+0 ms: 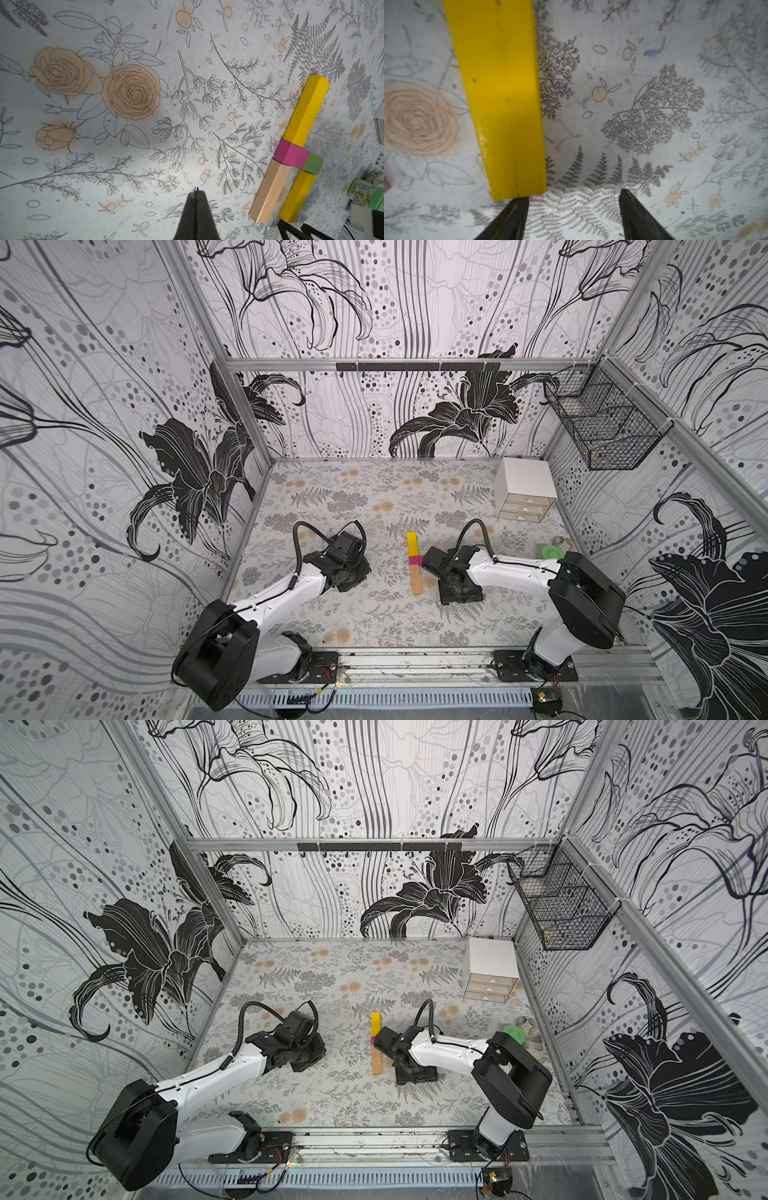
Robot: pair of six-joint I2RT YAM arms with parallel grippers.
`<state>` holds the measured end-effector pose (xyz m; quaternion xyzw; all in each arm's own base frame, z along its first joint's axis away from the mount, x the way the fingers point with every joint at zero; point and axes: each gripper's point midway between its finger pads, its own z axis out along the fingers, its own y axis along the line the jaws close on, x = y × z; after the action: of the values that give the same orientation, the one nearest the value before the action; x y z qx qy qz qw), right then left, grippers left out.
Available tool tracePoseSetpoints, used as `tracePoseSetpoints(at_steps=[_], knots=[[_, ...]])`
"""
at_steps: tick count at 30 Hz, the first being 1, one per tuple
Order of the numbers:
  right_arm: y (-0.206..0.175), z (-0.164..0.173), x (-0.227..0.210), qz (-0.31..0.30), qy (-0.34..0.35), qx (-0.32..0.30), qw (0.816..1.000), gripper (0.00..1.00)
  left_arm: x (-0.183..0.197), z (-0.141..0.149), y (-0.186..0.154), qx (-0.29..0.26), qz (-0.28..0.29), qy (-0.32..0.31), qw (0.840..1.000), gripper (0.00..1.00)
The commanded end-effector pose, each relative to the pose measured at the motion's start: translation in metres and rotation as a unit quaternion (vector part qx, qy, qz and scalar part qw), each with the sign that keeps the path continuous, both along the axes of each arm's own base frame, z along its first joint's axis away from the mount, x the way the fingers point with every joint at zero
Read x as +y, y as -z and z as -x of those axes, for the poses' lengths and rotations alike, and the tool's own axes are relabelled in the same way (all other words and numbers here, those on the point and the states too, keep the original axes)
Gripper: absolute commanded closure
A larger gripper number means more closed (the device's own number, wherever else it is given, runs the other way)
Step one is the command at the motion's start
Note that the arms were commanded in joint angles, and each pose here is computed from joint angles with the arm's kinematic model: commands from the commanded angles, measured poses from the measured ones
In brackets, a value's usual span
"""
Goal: Assemble the letter h with building blocks
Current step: Adjust the building block at the center of the board.
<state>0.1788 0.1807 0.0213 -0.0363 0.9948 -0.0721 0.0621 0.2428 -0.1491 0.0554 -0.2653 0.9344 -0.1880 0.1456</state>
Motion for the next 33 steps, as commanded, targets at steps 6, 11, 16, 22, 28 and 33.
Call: tracePoseSetpoints(at_steps=[6, 11, 16, 22, 28, 33], knots=[[0.001, -0.006, -0.006, 0.025, -0.004, -0.005, 1.000, 0.29, -0.002, -0.007, -0.003, -0.009, -0.004, 0.006, 1.000, 1.00], [0.002, -0.008, -0.005, 0.025, -0.005, -0.006, 1.000, 0.29, -0.002, -0.007, -0.003, -0.007, -0.004, 0.004, 1.000, 1.00], [-0.002, -0.010, -0.007, 0.030, -0.008, -0.010, 0.999, 0.29, -0.003, -0.008, -0.003, -0.004, -0.003, 0.005, 1.000, 1.00], [-0.029, 0.005, -0.014, -0.002, -0.016, -0.019, 1.000, 0.30, -0.003, -0.008, -0.004, -0.003, -0.006, 0.007, 1.000, 1.00], [-0.122, -0.001, -0.015, -0.090, -0.033, -0.116, 0.989, 0.28, -0.006, -0.015, -0.022, -0.014, -0.005, 0.014, 1.000, 1.00], [-0.211, -0.029, -0.030, -0.135, -0.012, -0.258, 0.957, 0.27, -0.003, -0.037, -0.090, -0.097, -0.023, 0.026, 0.995, 1.00]])
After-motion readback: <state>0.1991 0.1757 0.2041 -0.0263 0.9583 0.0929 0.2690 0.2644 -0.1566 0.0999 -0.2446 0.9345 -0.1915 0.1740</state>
